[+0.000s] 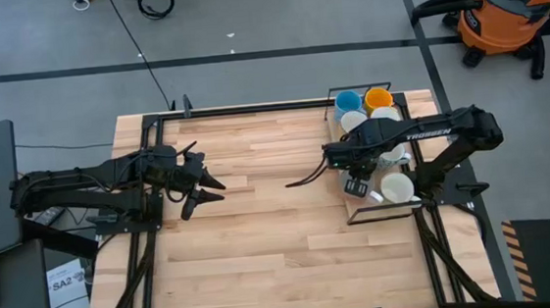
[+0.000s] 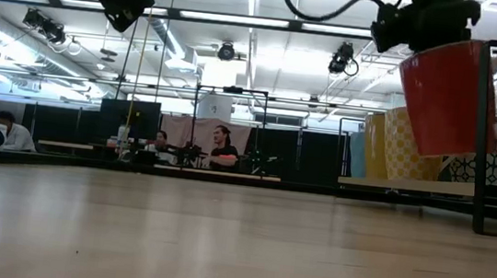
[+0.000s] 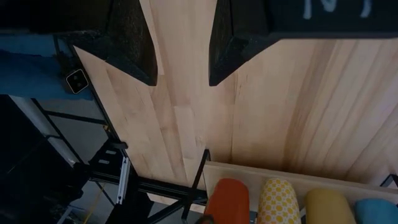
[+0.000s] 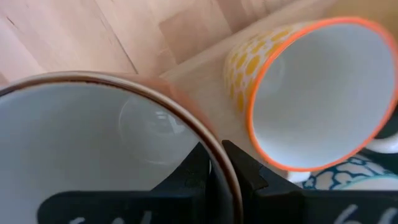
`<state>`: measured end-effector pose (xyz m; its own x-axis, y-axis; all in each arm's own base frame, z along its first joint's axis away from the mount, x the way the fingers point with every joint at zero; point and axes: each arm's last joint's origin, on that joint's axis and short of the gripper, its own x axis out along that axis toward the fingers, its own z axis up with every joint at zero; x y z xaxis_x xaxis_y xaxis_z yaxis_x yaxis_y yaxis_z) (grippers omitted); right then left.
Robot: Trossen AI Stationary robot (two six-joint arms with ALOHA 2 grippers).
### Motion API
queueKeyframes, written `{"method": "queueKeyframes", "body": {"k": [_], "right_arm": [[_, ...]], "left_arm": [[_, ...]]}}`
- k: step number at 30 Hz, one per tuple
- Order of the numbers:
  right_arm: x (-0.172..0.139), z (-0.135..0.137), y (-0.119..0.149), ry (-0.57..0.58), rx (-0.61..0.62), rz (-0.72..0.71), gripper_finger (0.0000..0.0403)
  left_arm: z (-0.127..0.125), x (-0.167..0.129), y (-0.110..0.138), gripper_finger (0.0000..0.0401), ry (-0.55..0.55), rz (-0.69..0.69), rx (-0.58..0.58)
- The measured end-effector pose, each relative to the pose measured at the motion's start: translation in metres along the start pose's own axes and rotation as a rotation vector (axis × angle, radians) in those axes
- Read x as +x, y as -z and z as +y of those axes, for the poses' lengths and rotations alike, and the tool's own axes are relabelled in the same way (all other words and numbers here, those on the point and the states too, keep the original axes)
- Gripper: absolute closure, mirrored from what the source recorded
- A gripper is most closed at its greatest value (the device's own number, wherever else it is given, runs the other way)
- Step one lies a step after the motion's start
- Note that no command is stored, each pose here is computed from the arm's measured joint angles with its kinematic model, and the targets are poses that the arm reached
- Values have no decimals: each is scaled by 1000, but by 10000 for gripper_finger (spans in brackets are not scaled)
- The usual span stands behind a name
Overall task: Place coffee mugs
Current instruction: Put the brown mug on the shelf
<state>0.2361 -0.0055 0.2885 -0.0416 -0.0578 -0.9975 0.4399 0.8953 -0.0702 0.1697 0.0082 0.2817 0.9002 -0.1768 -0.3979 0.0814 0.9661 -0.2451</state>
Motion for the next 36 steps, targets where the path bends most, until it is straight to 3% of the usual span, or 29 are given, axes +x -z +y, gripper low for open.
{"method": "queueKeyframes", "body": {"k": [9,36], "right_arm": [[13,0,2,9,-2,34,364],[14,1,1,4,6,18,357]], "left_arm": [[0,0,0,250,0,0,0],[0,0,0,250,0,0,0]]}}
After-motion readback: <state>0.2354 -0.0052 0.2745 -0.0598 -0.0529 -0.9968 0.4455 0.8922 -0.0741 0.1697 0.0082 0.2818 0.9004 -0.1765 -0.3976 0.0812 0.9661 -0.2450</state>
